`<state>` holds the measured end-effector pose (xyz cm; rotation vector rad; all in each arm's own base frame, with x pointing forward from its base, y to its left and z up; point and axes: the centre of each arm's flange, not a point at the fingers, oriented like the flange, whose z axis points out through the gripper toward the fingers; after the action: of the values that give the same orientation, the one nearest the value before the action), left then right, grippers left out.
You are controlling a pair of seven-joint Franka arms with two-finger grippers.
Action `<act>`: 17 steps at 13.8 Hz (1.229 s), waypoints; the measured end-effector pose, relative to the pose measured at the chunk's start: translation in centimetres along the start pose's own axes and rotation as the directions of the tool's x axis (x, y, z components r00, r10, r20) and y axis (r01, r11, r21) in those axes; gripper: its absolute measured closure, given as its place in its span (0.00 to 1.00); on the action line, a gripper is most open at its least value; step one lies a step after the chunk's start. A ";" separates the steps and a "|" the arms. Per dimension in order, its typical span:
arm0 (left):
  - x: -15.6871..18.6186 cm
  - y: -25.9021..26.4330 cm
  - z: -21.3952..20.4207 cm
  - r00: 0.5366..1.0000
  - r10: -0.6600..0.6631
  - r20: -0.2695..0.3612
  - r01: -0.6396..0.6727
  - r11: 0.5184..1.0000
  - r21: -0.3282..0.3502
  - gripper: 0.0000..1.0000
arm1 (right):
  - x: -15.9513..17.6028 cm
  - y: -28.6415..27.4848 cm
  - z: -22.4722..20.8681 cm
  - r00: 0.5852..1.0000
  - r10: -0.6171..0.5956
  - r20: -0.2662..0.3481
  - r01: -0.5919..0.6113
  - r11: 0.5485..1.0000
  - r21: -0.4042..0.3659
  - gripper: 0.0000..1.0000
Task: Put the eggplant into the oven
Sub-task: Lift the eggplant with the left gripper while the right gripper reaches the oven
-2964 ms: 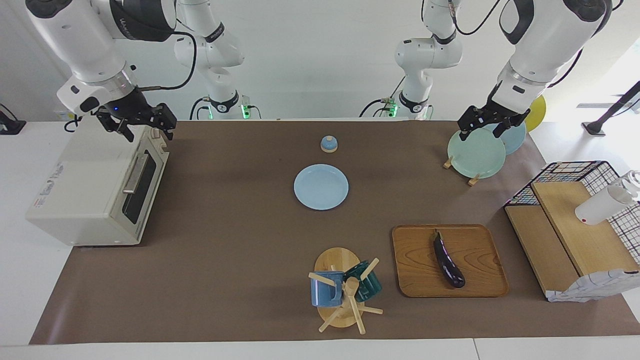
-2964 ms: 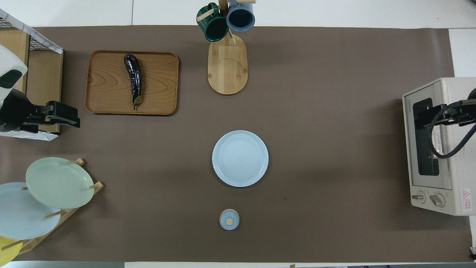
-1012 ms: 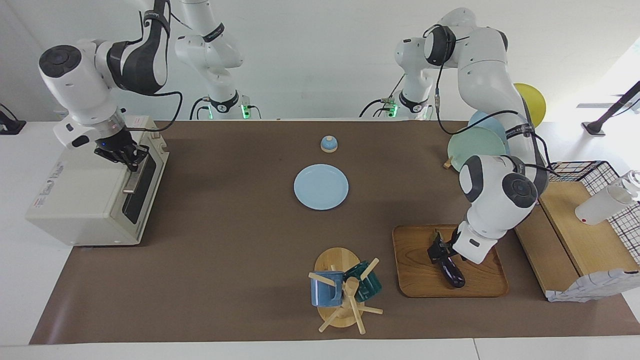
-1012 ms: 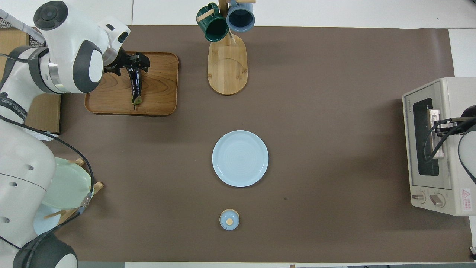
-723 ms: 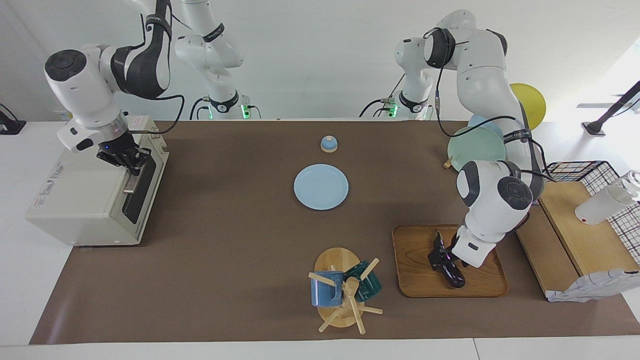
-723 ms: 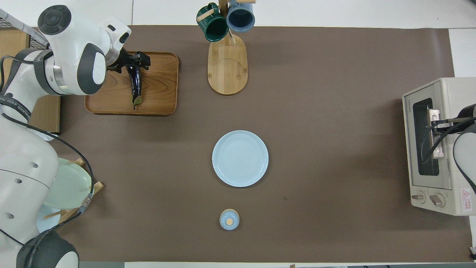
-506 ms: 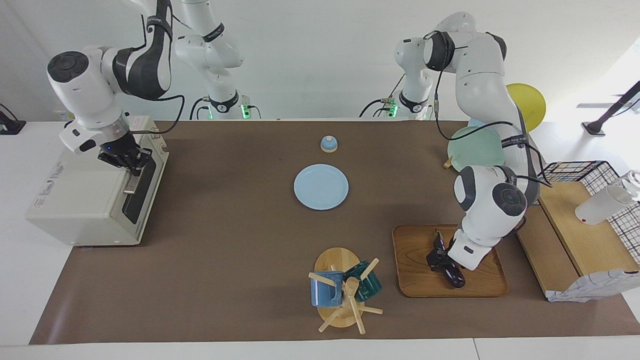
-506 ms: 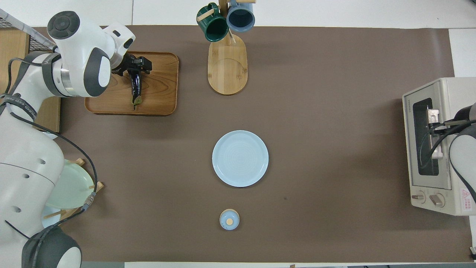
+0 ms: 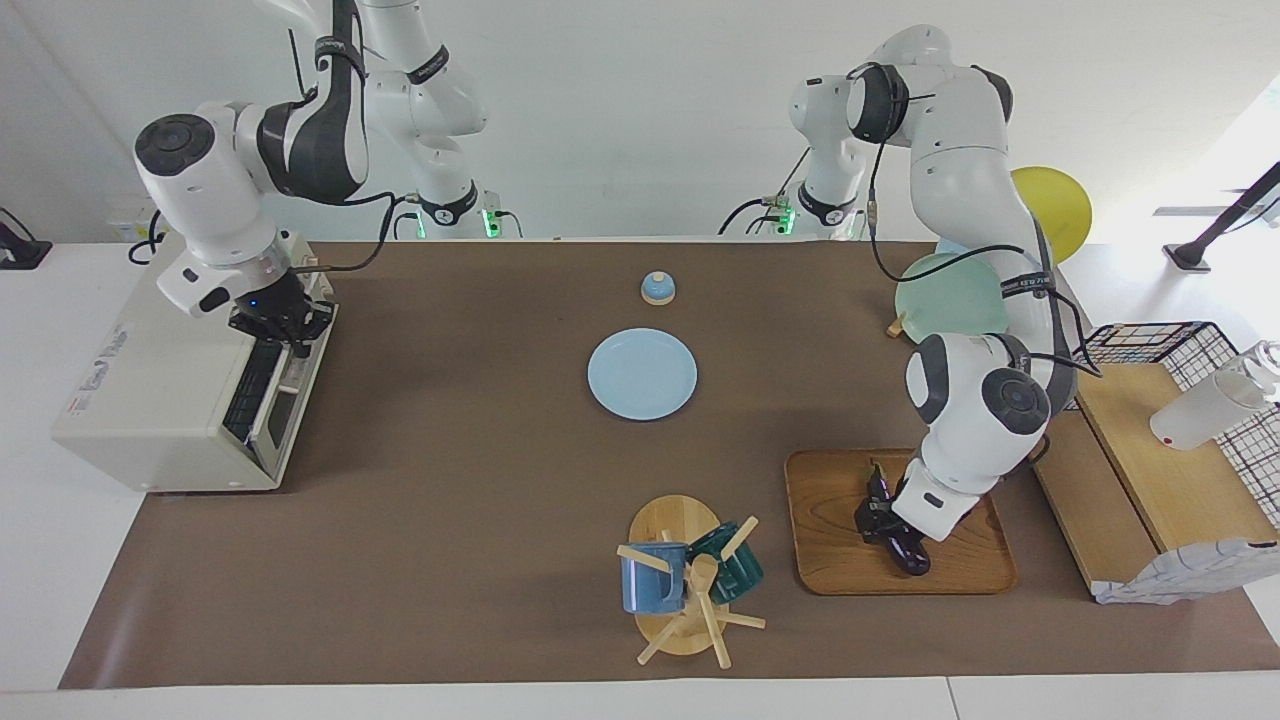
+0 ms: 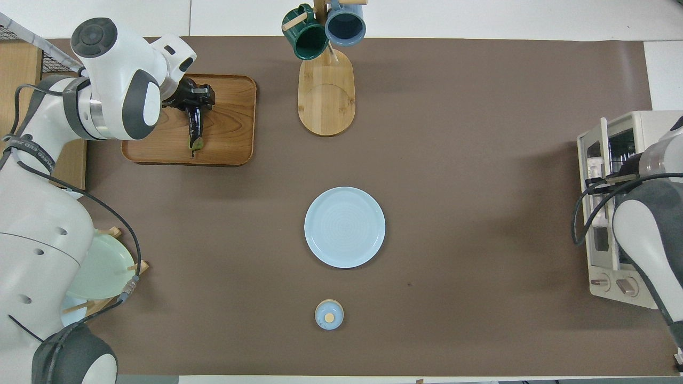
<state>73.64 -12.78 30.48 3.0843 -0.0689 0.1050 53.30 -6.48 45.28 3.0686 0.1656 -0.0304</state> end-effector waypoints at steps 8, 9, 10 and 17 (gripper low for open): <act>0.0 -0.1 -4.8 0.998 -0.056 -0.014 0.055 0.997 -0.049 0.61 | 1.8 -7.5 8.6 0.999 -0.039 -0.038 0.040 0.999 0.030 0.99; -0.3 0.2 -7.0 0.995 -0.096 -0.013 0.095 0.994 -0.055 0.61 | 2.0 -7.8 9.4 0.999 -0.038 -0.035 0.039 0.999 0.030 0.99; -1.0 0.7 -9.5 0.991 -0.133 -0.011 0.132 0.990 -0.059 0.61 | 2.2 -8.0 10.2 0.999 -0.035 -0.031 0.036 0.999 0.031 0.99; -13.0 14.3 -17.2 0.971 -0.231 0.063 0.235 0.969 -0.072 0.61 | 2.9 -9.3 13.9 1.000 0.014 -0.010 -0.013 0.999 0.032 0.99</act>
<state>58.82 -25.52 47.48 2.9888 0.2797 0.0071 55.00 2.06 30.69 3.1018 0.1463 -0.0161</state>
